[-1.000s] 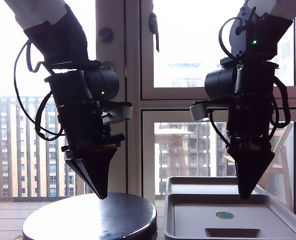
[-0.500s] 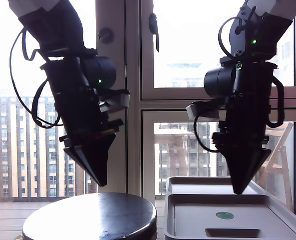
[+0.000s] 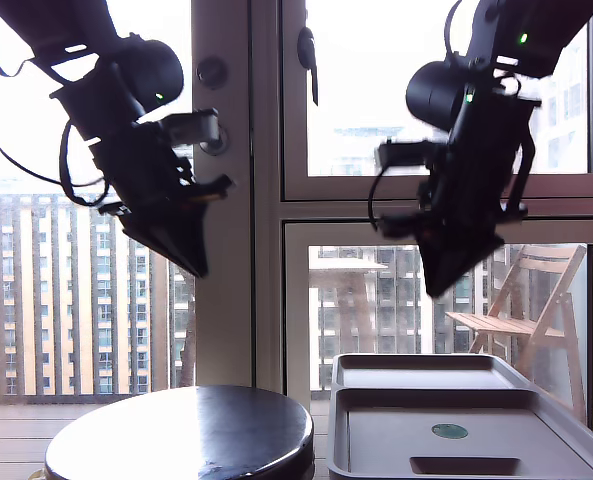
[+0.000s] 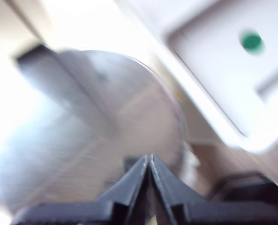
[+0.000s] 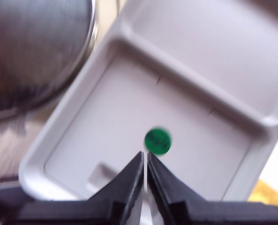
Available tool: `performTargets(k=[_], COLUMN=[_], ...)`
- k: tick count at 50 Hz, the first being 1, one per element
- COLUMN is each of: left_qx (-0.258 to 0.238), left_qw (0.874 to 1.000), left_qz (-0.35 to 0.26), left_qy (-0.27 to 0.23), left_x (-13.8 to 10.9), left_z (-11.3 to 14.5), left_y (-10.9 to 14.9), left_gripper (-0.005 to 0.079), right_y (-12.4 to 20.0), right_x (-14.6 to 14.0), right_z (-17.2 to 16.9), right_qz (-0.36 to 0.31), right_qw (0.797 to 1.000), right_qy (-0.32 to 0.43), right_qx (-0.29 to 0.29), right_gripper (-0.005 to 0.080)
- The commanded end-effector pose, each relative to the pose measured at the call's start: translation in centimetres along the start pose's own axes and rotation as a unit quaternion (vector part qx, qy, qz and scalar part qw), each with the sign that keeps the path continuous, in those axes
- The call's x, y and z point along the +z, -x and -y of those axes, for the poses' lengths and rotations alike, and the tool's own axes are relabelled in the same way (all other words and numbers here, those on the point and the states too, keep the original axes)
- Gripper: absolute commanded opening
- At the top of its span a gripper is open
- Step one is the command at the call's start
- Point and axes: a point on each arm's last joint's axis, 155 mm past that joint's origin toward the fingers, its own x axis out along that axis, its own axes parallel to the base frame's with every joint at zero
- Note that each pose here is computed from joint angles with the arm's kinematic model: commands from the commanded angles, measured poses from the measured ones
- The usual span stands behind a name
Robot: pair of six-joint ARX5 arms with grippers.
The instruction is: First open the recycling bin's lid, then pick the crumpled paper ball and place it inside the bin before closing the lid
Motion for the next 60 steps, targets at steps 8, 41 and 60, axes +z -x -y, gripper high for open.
performTargets(k=[8, 41, 60], left_qx=[0.029, 0.096, 0.123], left_qw=[0.999, 0.98, 0.957], left_qz=[0.03, 0.134, 0.229], left_qy=[0.032, 0.109, 0.132], left_x=[1.0, -1.1, -5.8], left_z=[-3.5, -9.5, -7.3], left_y=[1.5, 9.7, 13.8], left_gripper=[-0.0019, -0.0019, -0.0019], right_y=[2.9, 10.8, 15.6], right_x=[2.9, -3.4, -5.4], right_z=[2.4, 12.0, 11.2], right_qz=[0.057, 0.169, 0.301], right_qw=[0.997, 0.97, 0.932], right_qy=[-0.022, -0.133, -0.143], right_qx=[-0.043, -0.114, -0.143], right_gripper=[-0.0013, -0.0013, -0.0013])
